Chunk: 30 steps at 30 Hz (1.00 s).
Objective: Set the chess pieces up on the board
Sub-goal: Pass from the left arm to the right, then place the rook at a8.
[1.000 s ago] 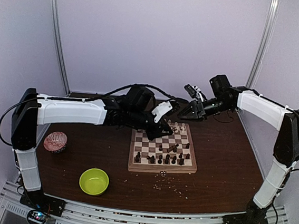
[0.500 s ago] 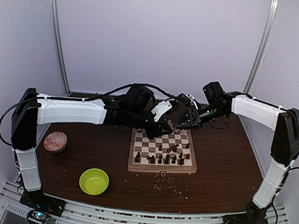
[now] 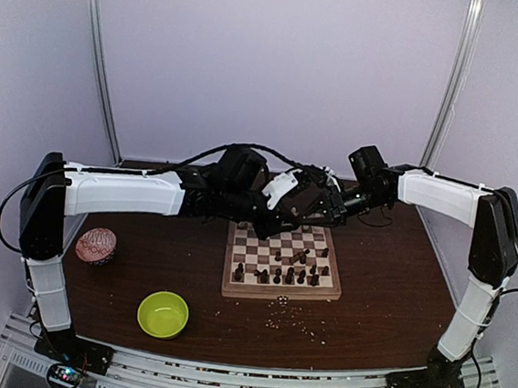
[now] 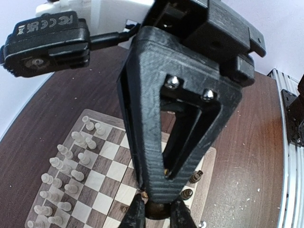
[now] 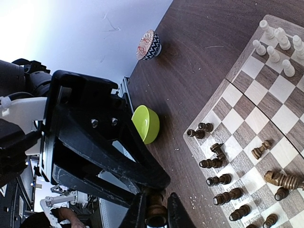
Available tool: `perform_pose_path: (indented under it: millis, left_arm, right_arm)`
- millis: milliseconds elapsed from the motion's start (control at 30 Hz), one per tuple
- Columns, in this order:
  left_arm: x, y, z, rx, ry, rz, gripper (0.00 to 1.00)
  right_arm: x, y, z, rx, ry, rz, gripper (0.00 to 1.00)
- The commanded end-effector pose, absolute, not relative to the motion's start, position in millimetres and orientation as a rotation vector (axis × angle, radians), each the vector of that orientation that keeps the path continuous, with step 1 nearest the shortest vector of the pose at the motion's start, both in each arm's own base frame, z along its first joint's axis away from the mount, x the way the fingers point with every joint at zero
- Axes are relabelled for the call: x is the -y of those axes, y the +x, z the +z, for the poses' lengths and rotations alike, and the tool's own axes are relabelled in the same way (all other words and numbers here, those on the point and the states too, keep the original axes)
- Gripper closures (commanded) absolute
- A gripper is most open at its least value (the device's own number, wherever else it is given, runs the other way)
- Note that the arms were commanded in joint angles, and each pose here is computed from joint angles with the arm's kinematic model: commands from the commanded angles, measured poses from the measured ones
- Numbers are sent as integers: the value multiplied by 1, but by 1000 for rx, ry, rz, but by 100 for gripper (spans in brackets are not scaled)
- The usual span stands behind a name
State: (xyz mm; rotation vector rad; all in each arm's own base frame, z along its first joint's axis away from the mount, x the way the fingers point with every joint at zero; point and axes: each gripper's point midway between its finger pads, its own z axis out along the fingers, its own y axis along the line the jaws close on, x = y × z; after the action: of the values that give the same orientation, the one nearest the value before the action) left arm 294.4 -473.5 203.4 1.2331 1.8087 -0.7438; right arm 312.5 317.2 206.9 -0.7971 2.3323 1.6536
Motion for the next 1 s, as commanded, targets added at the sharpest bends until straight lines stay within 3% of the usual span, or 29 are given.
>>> perform_pose_path:
  millis: [0,133,300,633,967]
  left_arm:
    - [478,299,215,-1766,1195,-753,86]
    - [472,305,206,-1809,1170,-710,70]
    - [454,304,197,-1845,1128,-662,60]
    - [410,324,174,-1969,942,-643,59]
    - [399,338,176,-1997,878,-631,60]
  right_arm:
    - [-321,313,207,-2309,-813,1656,88]
    - [-310,315,204,-2330,-883,1493,90]
    - [-276,309,193,-2335,-1100,1094,91]
    - [-212,283,125,-2327,-1429,436,91]
    - [-220,272,85,-2262,-1634,207,91]
